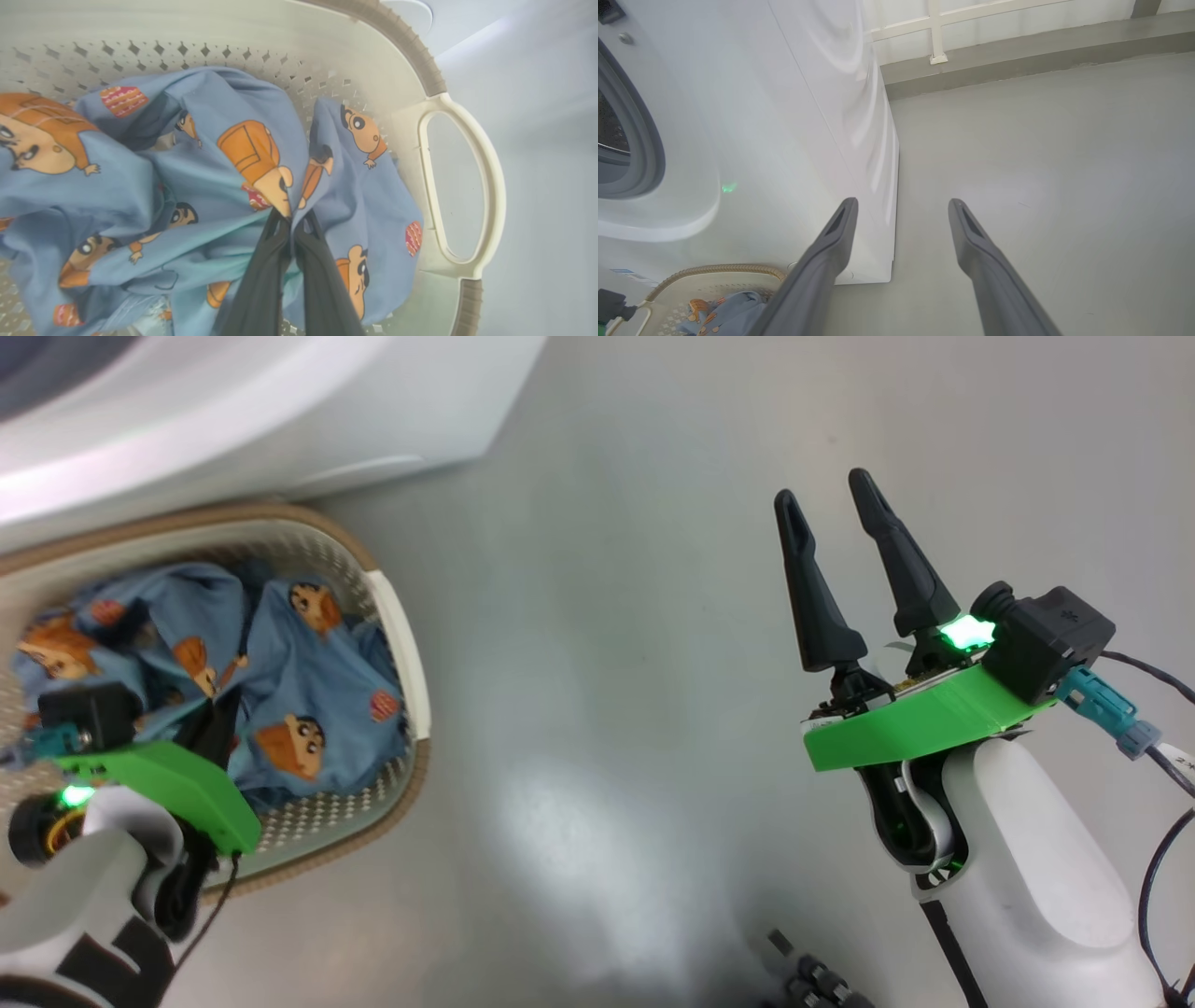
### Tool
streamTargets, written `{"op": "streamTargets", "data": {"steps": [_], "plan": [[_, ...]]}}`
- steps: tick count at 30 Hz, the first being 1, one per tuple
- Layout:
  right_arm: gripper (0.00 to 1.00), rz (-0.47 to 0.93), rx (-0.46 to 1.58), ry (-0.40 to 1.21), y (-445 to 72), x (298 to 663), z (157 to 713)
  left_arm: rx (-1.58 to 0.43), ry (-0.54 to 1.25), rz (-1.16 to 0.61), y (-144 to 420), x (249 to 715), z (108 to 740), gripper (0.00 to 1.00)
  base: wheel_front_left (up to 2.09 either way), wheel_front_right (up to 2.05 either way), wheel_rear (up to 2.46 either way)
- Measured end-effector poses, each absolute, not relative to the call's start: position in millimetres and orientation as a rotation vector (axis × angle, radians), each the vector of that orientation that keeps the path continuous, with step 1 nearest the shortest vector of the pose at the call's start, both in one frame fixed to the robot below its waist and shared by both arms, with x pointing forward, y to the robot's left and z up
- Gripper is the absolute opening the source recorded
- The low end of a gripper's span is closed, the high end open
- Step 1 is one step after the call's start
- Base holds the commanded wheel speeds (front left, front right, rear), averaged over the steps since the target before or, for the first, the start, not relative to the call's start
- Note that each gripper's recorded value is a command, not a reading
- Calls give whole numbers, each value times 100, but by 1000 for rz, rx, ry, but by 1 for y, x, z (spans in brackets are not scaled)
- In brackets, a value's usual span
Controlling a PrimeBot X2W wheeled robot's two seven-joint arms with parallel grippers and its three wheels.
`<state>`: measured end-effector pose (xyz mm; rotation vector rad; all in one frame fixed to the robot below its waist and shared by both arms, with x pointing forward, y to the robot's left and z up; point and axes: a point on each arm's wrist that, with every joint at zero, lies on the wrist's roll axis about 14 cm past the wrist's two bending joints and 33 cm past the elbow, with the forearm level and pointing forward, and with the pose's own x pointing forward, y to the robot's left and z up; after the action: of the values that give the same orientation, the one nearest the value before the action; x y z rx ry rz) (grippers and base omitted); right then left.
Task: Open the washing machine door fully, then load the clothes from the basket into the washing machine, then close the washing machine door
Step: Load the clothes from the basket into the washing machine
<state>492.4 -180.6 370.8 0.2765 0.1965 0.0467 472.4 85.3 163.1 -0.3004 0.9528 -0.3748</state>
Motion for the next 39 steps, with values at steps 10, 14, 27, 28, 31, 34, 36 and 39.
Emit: {"op": "streamTargets", "data": {"steps": [10, 14, 27, 28, 31, 34, 36, 39], "plan": [[100, 103, 287, 117, -162, 494, 412, -361, 801, -331, 101, 478, 233, 0, 0, 0, 0], [100, 101, 296, 106, -160, 487, 422, -400, 709, -316, 104, 484, 267, 0, 0, 0, 0], [100, 154, 295, 68, -143, 457, 454, -471, 424, -260, 125, 468, 367, 0, 0, 0, 0], [100, 154, 295, 68, -143, 457, 454, -471, 424, -260, 125, 468, 367, 0, 0, 0, 0], [100, 165, 292, 54, -142, 449, 463, -470, 359, -257, 128, 462, 390, 0, 0, 0, 0], [100, 170, 302, 39, -143, 442, 472, -471, 287, -253, 132, 457, 414, 0, 0, 0, 0], [100, 173, 309, 30, -142, 437, 476, -459, 245, -254, 135, 452, 428, 0, 0, 0, 0], [100, 181, 311, 16, -141, 429, 484, -449, 180, -260, 135, 444, 450, 0, 0, 0, 0]]}}
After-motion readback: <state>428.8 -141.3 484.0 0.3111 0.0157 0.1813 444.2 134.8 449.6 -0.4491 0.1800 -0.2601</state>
